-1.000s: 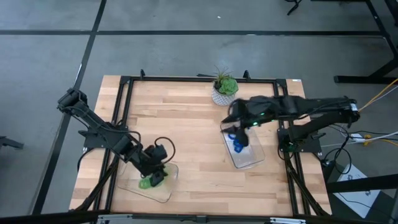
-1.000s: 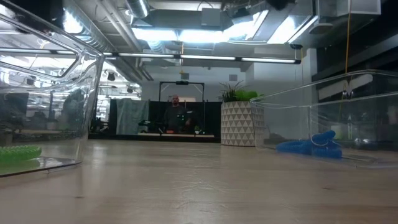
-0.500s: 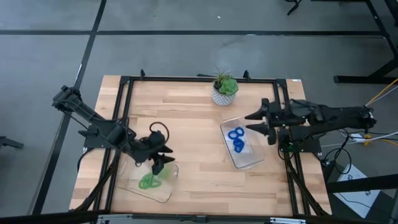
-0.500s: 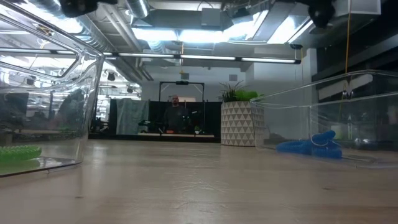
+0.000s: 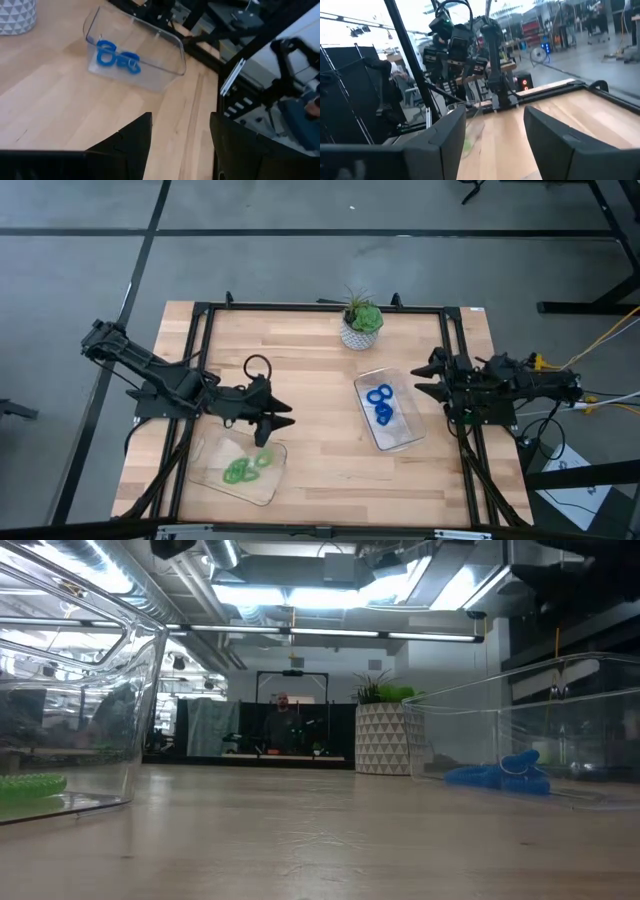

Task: Sort spring keychains
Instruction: Return to Home Position

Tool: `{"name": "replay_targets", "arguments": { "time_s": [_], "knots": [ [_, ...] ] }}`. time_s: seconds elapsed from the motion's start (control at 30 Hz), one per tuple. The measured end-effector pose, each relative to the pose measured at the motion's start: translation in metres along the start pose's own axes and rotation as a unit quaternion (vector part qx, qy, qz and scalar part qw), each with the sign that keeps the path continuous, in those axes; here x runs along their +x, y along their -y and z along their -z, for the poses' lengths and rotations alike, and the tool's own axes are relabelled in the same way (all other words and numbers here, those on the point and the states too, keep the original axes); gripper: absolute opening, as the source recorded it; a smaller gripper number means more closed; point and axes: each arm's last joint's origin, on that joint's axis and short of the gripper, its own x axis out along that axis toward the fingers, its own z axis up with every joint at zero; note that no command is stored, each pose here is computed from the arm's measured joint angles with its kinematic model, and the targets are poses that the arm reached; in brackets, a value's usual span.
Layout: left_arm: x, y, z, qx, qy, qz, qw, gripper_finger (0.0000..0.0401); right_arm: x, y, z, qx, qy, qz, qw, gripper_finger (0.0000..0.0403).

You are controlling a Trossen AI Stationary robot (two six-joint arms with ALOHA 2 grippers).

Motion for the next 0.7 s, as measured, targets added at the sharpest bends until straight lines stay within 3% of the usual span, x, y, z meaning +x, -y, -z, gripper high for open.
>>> {"name": "replay_targets", "arguments": {
  "time_s": [0.13,0.4,0.7],
  "knots": [
    [0.002,0.000,-0.007,-0.009,0.022,0.009,1.000,0.0194,-0.011,0.005,0.015,-0.011,0.028,-0.007,1.000,0.0200],
    [0.004,-0.001,-0.022,-0.008,0.072,0.027,0.997,0.0194,-0.003,0.017,0.052,-0.021,0.037,0.005,0.999,0.0200],
    [0.008,-0.012,-0.035,0.002,0.088,0.018,0.996,0.0194,-0.003,0.024,0.066,-0.039,-0.032,0.045,0.998,0.0200]
  ]
}}
